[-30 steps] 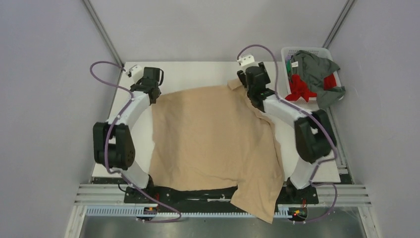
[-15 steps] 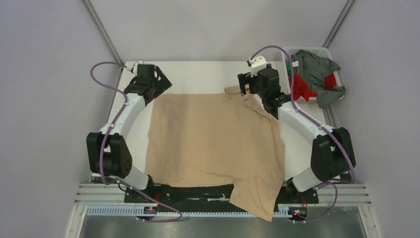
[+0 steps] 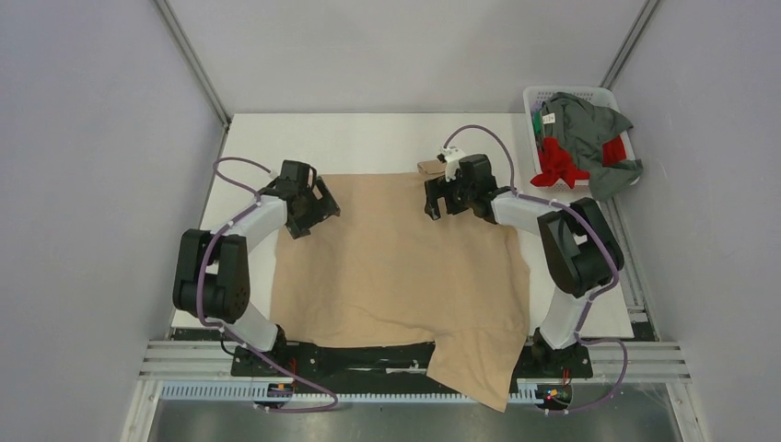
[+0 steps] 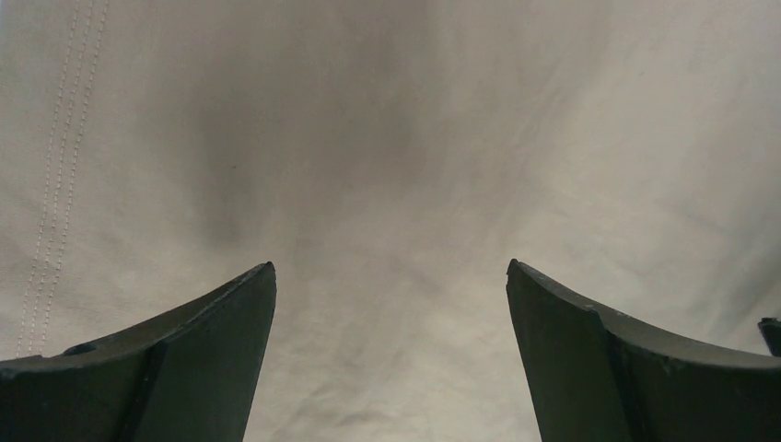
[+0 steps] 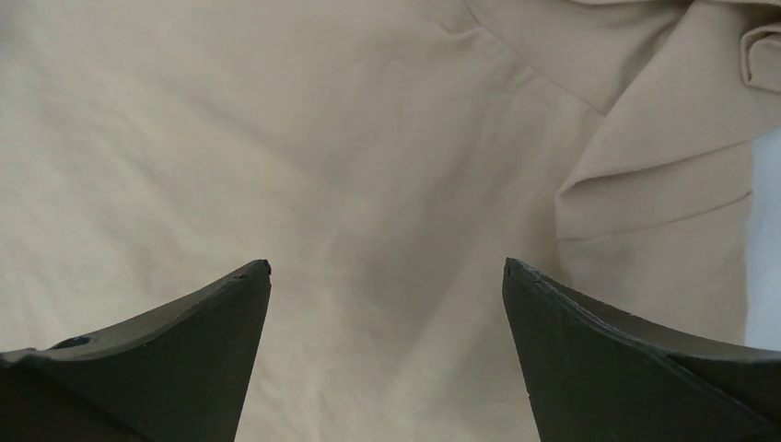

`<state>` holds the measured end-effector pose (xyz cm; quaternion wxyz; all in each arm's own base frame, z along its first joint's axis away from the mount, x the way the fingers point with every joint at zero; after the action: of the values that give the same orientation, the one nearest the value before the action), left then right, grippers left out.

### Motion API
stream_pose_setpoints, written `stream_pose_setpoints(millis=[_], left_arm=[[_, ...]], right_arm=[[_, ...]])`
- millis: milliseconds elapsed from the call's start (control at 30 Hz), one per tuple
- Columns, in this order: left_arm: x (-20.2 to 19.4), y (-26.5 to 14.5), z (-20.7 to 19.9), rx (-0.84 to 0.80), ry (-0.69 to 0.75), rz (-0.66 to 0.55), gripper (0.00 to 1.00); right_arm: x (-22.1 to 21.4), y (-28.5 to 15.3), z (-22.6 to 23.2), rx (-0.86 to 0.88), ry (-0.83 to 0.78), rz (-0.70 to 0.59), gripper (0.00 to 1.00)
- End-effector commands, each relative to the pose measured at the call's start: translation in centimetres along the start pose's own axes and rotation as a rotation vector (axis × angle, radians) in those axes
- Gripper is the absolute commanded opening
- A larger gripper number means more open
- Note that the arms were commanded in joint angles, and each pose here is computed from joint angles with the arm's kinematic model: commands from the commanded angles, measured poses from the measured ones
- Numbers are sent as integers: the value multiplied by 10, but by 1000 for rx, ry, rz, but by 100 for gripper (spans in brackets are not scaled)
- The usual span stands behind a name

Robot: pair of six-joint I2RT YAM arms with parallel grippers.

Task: Fold and stack the t-shirts
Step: Flatten out the tshirt

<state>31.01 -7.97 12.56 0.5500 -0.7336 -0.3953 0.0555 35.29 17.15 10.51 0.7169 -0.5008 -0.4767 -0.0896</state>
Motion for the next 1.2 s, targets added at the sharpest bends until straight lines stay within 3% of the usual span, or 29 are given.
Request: stream_pose_setpoints(millis=[0,267,500,633,867,1167], left_arm=[[-2,15,14,60,-2,2,100],[1,24,34,150,-32,3,100],[-4,25,43,161,-31,19,100],[-4,22,42,144,-24,19,100],[-8,22,40,109,-29,37,100],[-4,22,32,70,-17,57,100]], right_arm=[[16,20,-16,-73,13,-1,98],[26,28,-71,-259,57,-4,98],[7,35,-126,-414,123,60,98],[28,29,-148,-476,121,11,98],[65,14,-138,-404,10,-78,98],[66,26,-73,-100,-11,-173,98]])
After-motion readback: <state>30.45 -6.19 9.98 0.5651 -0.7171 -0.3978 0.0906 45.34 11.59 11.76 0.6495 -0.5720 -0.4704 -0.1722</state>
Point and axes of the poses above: each gripper's point midway between its finger pads, its own y axis out along the fingers, its own z axis along the line the jaws close on, x = y × z, the point moved 8 cm from there along -y, back along the fingers, and after that the axes turned 9 degrees about -y, right-handed, at the moved point
